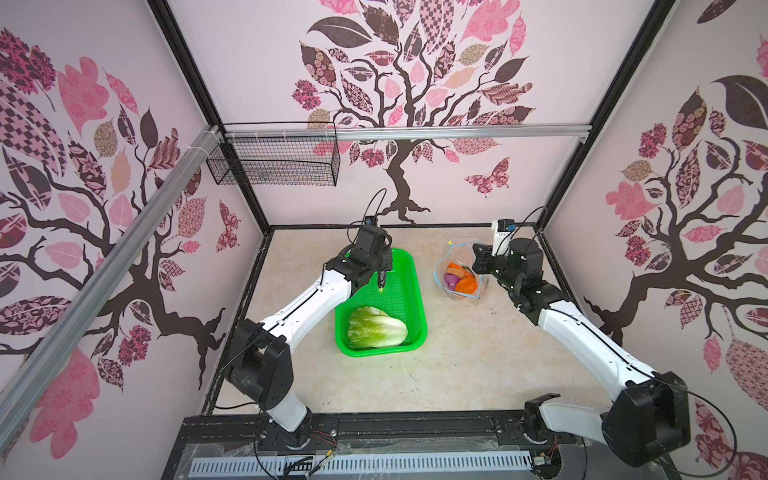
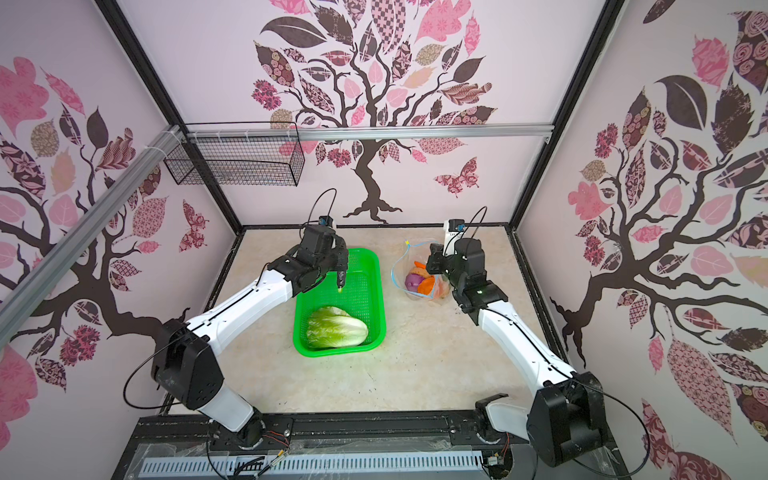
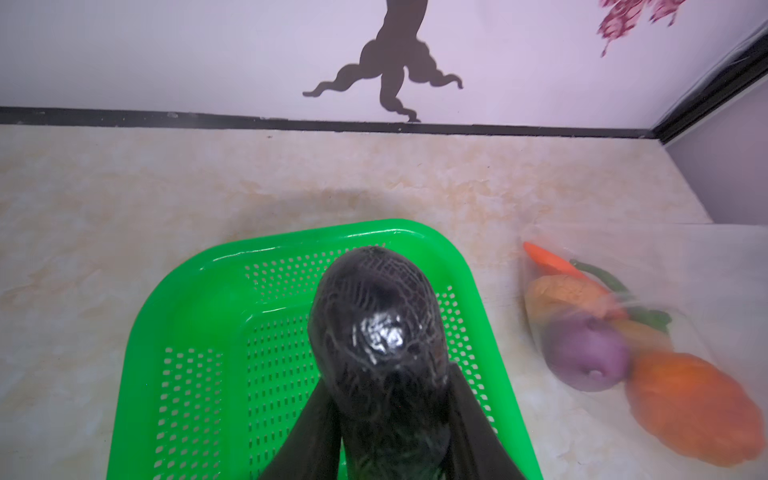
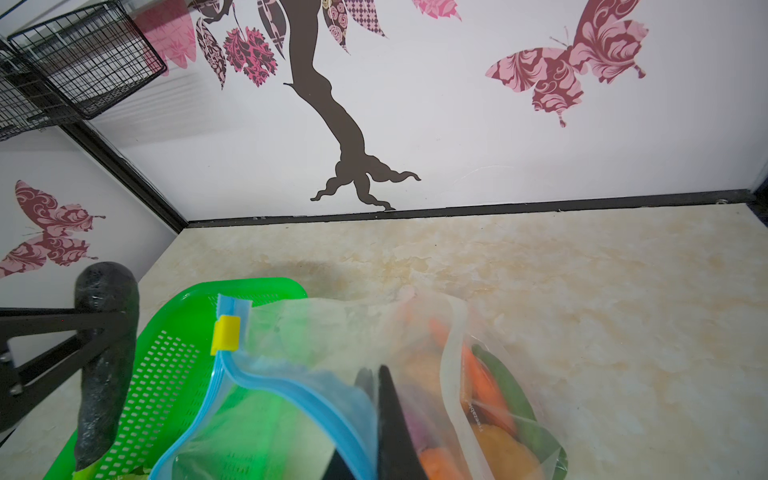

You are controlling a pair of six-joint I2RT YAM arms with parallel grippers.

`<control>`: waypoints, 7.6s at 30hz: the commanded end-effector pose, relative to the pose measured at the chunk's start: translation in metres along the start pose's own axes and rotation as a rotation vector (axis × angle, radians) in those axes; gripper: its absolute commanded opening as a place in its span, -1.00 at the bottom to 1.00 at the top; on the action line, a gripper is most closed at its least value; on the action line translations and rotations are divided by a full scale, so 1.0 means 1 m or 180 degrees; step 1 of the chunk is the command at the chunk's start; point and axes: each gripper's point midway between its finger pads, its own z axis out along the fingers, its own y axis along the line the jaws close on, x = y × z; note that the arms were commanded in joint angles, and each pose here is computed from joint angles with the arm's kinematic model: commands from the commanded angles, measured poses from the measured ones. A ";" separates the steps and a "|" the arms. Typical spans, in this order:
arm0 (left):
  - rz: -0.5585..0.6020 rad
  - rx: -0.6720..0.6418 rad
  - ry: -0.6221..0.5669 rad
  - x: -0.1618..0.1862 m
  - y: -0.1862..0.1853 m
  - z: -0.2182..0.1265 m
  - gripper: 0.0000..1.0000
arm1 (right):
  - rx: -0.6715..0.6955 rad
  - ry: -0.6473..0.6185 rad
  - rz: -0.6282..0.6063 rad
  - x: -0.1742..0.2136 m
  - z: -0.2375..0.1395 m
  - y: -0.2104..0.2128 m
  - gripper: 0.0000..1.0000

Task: Place the food in the zip-top bag and seal the zipper
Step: 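Carry the eggplant with the left gripper into the bag mouth held by the right, then open the left gripper to drop the eggplant into the bag, then grasp the blue zipper edge with the left gripper while the right holds the bag, then release the zipper and move the left gripper down over the lettuce in the basket, then close the left gripper around the lettuce head in the green basket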

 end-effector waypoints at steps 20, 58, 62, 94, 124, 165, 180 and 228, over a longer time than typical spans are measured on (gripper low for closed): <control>0.0361 0.2223 -0.1922 -0.076 -0.191 -0.100 -1.00 | -0.0308 0.0019 0.0507 -0.018 -0.004 0.020 -1.00; 0.0639 0.2008 -0.0524 0.065 -0.219 -0.001 0.09 | -0.0408 0.0055 0.0530 -0.010 -0.007 0.024 -1.00; 0.0609 0.1918 -0.0429 0.055 -0.215 -0.011 0.37 | -0.0363 0.0064 0.0500 -0.009 -0.006 0.022 -1.00; -0.0231 0.1837 0.0483 0.084 -0.169 -0.006 -1.00 | -0.0292 0.0043 0.0347 -0.007 -0.007 0.017 -1.00; -0.0081 0.2038 0.0222 -0.022 -0.184 -0.010 -1.00 | 0.0118 0.0682 0.0320 0.004 -0.011 0.004 -1.00; 0.0231 0.0459 0.0300 0.000 -0.047 -0.072 0.97 | -0.0131 0.0412 0.0309 0.002 -0.014 0.012 -1.00; -0.0891 0.0305 0.1676 0.175 0.005 -0.117 0.97 | -0.0151 0.0470 0.0306 0.012 -0.010 0.011 -1.00; -0.0798 -0.0035 0.0992 0.106 0.001 -0.059 0.97 | -0.0225 0.0370 0.0264 0.005 -0.016 0.016 -1.00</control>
